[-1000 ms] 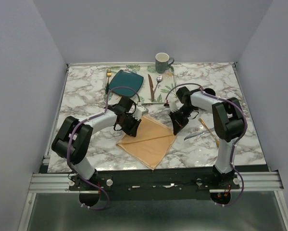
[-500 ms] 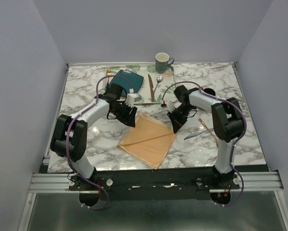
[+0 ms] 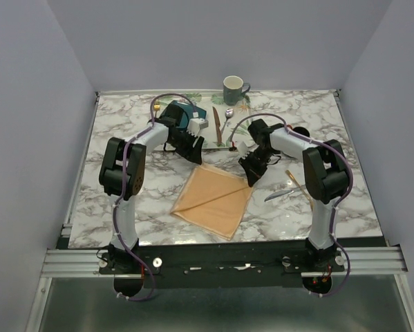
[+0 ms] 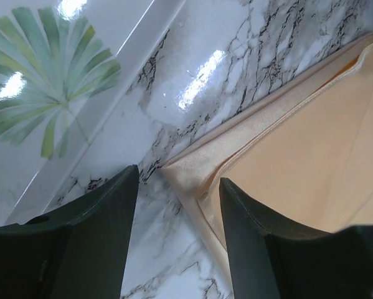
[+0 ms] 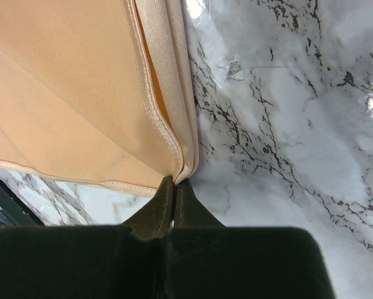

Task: Fold the napkin into a case and place the utensils inside
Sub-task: Pick up the upper triangle-folded napkin from the center of the board.

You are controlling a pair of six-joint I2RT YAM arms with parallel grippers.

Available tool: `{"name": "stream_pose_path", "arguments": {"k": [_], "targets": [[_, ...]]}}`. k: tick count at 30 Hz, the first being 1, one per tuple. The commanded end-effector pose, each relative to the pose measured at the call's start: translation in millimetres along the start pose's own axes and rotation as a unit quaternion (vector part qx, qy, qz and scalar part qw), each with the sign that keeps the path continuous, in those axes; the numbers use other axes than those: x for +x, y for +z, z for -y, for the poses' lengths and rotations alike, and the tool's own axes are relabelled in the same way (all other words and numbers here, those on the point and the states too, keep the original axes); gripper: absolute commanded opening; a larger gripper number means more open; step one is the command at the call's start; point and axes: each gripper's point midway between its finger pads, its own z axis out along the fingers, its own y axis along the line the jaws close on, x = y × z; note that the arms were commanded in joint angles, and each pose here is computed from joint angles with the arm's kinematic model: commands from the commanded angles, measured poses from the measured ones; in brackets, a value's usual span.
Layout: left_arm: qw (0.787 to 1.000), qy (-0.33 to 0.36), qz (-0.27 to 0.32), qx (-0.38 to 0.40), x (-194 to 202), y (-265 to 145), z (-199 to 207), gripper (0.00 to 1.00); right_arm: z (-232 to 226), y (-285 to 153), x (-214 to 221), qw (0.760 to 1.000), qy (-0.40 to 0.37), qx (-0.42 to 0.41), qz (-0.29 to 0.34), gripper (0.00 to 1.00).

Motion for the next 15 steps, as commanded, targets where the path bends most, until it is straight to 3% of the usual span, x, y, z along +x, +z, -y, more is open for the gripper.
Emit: {"name": "stream_pose_path", "arguments": {"k": [1, 9, 15], "targets": [[0.999, -0.010, -0.005, 0.043, 1.9, 3.6, 8.4, 0.63, 14.6, 3.6, -8.1, 1.000, -0.020, 0.021, 0.002, 0.01], [0.997, -0.043, -0.028, 0.059, 29.0, 8.0, 13.6, 0.61, 14.2, 5.1, -6.4, 1.000, -0.020, 0.018, 0.000, 0.01], [0.996, -0.048, -0.025, 0.070, 34.6, 7.2, 14.8, 0.53, 15.1, 6.1, -7.0, 1.000, -0.023, 0.017, -0.001, 0.01]]}}
